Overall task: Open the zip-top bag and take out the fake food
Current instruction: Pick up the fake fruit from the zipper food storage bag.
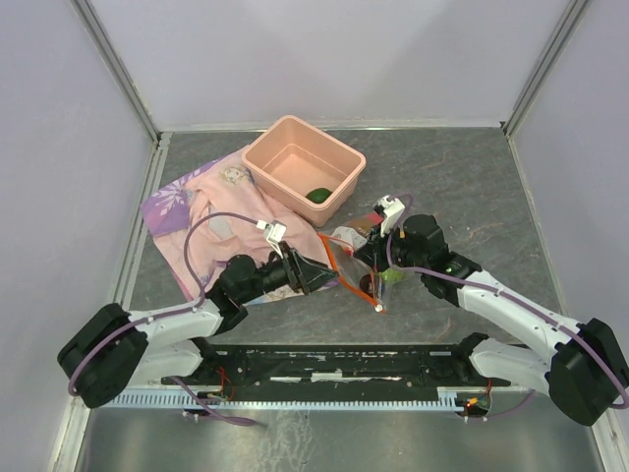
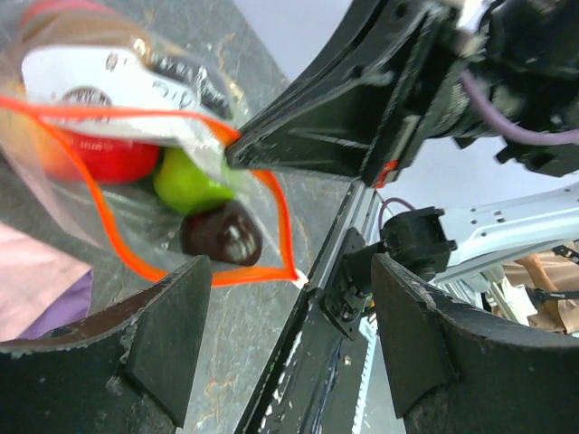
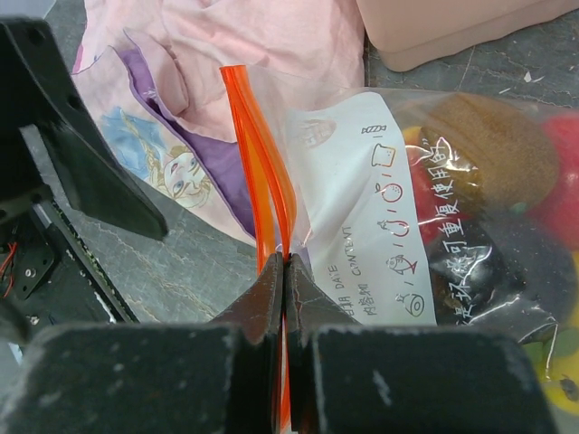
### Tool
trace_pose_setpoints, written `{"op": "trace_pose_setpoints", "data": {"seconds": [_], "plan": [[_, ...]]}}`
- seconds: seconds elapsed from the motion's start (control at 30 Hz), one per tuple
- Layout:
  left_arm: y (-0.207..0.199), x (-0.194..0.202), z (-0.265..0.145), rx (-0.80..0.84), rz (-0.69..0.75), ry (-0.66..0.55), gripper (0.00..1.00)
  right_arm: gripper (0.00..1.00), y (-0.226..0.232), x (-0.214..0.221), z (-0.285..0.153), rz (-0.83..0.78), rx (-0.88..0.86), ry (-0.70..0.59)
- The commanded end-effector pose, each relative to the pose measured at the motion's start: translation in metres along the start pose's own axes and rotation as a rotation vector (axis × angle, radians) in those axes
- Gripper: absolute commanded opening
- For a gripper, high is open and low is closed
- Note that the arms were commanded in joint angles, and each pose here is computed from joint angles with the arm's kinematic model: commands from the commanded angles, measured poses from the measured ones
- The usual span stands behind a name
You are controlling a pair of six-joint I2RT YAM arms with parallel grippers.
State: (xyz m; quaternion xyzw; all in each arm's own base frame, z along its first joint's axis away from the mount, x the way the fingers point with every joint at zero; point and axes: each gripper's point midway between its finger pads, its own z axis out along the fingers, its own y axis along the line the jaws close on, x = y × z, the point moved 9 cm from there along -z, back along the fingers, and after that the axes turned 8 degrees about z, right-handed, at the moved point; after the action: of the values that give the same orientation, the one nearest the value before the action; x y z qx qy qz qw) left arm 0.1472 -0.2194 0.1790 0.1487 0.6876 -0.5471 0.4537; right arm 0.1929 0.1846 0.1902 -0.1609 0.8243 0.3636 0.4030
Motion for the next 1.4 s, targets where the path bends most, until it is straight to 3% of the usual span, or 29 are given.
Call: {"op": "trace_pose_setpoints", "data": {"seconds": [0.0,0.17,0.6,0.8,0.97,1.37], "plan": [[-0.004,0.002,0.009,0.006,-0.056,-0.056,0.69,0.02,0.006,-0.009,-0.001,0.003,-0.040,-0.040],[0.001,0.018,0.023,0.000,-0.129,-0.014,0.59,0.02,0.006,-0.008,0.000,0.010,-0.049,-0.035],[0.000,0.038,0.054,-0.082,-0.182,-0.015,0.65,0.02,0.006,-0.002,0.005,0.031,-0.080,-0.015],[-0.001,0.039,0.057,-0.091,-0.187,-0.024,0.61,0.02,0.007,-0.002,0.005,0.034,-0.089,-0.018],[0.003,0.047,0.067,-0.108,-0.209,0.003,0.51,0.02,0.008,-0.003,0.005,0.037,-0.095,-0.021],[0.015,0.070,0.090,-0.177,-0.263,0.076,0.55,0.02,0.013,-0.004,0.007,0.022,-0.116,0.004]]}}
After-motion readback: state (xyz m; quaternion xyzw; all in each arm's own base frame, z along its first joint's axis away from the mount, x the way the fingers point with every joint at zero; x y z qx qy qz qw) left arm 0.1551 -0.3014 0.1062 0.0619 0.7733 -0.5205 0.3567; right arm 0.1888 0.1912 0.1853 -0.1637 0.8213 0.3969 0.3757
